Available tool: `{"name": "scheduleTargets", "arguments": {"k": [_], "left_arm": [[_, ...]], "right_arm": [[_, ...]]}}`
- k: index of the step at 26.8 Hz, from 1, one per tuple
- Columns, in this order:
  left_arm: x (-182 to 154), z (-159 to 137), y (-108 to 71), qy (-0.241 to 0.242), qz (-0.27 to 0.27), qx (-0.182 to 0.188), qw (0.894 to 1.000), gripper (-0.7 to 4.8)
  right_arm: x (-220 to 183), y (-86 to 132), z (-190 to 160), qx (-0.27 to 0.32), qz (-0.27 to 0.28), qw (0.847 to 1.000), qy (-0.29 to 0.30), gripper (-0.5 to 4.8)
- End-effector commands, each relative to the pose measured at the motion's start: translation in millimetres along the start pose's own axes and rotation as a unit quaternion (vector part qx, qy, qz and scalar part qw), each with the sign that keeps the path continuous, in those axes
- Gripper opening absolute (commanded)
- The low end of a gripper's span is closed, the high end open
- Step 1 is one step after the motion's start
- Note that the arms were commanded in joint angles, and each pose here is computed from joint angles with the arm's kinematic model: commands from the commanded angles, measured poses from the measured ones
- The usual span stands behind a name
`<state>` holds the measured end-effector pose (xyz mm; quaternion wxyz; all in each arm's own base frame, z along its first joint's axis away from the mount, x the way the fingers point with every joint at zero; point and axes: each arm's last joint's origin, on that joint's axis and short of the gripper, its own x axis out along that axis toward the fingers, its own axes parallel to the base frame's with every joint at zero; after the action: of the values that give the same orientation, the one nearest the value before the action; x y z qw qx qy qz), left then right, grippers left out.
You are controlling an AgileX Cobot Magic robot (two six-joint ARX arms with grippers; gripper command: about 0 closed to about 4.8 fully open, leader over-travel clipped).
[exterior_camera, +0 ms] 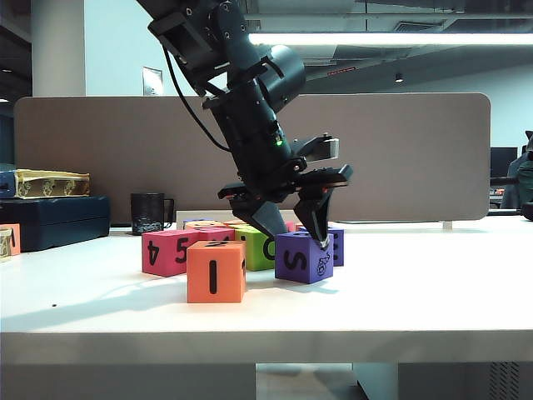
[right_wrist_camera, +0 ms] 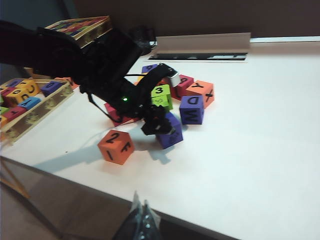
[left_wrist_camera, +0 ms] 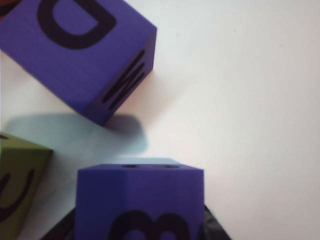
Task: Select the appropriate blocks from the scattered letter blocks on the table and arrange them in a row to spell out "23".
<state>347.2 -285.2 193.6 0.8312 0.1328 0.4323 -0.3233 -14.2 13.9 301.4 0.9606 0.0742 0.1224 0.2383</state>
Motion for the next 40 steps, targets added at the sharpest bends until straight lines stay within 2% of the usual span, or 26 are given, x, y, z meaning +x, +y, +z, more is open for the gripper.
{"name": "scheduleTargets", "arguments": {"k": [1, 4, 7, 9, 10, 13, 17, 22, 26, 27, 29, 31, 34, 37, 40], "left_arm": [[-2.5, 3.7, -0.4, 0.000, 0.000, 0.002, 1.000, 2.67], [-13.1, 18.0, -1.2, -0.013, 0.001, 0.005, 1.000, 2.67], [-29.4, 36.1, -1.0, -0.028, 0.026, 0.031, 0.999, 2.67], [-42.9, 49.1, 1.4, -0.037, 0.063, 0.057, 0.996, 2.67], [-53.5, 57.6, 7.7, -0.041, 0.098, 0.070, 0.992, 2.67], [-62.8, 64.9, 21.2, -0.048, 0.149, 0.068, 0.985, 2.67], [-72.5, 67.7, 52.0, -0.050, 0.183, 0.037, 0.981, 2.67], [-82.0, 56.9, 107.7, -0.032, 0.215, -0.032, 0.976, 2.68], [-92.4, 44.3, 150.8, -0.017, 0.241, -0.081, 0.967, 2.68], [-97.5, 37.7, 169.6, -0.011, 0.253, -0.101, 0.962, 2.68], [-102.2, 31.6, 185.2, -0.010, 0.253, -0.126, 0.959, 2.69], [-108.4, 22.1, 206.6, -0.019, 0.220, -0.179, 0.959, 2.83], [-112.0, 18.0, 216.2, -0.026, 0.201, -0.200, 0.958, 3.04], [-113.0, 17.1, 218.2, -0.028, 0.202, -0.210, 0.956, 3.76], [-113.0, 18.6, 216.1, -0.035, 0.176, -0.212, 0.961, 3.82]], "right_arm": [[0.0, -0.1, 2.1, -0.005, -0.004, 1.000, -0.007, -0.01], [0.0, -0.1, 2.1, -0.005, -0.004, 1.000, -0.007, -0.01], [0.0, -0.1, 2.1, -0.005, -0.004, 1.000, -0.007, -0.01], [0.0, -0.1, 2.1, -0.005, -0.004, 1.000, -0.007, -0.01], [0.0, -0.1, 2.1, -0.005, -0.004, 1.000, -0.007, -0.01], [0.0, -0.1, 2.1, -0.005, -0.004, 1.000, -0.007, -0.01], [0.0, -0.1, 2.1, -0.005, -0.005, 1.000, -0.007, -0.01], [0.0, -0.1, 2.1, -0.005, -0.005, 1.000, -0.007, -0.01], [0.0, -0.1, 2.1, -0.005, -0.005, 1.000, -0.007, -0.01], [0.0, -0.1, 2.1, -0.005, -0.005, 1.000, -0.007, -0.01], [0.0, -0.1, 2.1, -0.005, -0.005, 1.000, -0.007, -0.01], [0.0, -0.1, 2.1, -0.005, -0.005, 1.000, -0.007, -0.01], [0.0, -0.1, 2.1, -0.005, -0.005, 1.000, -0.007, -0.01], [0.0, -0.1, 2.1, -0.005, -0.005, 1.000, -0.007, -0.01], [0.0, -0.1, 2.1, -0.005, -0.005, 1.000, -0.007, -0.01]]}}
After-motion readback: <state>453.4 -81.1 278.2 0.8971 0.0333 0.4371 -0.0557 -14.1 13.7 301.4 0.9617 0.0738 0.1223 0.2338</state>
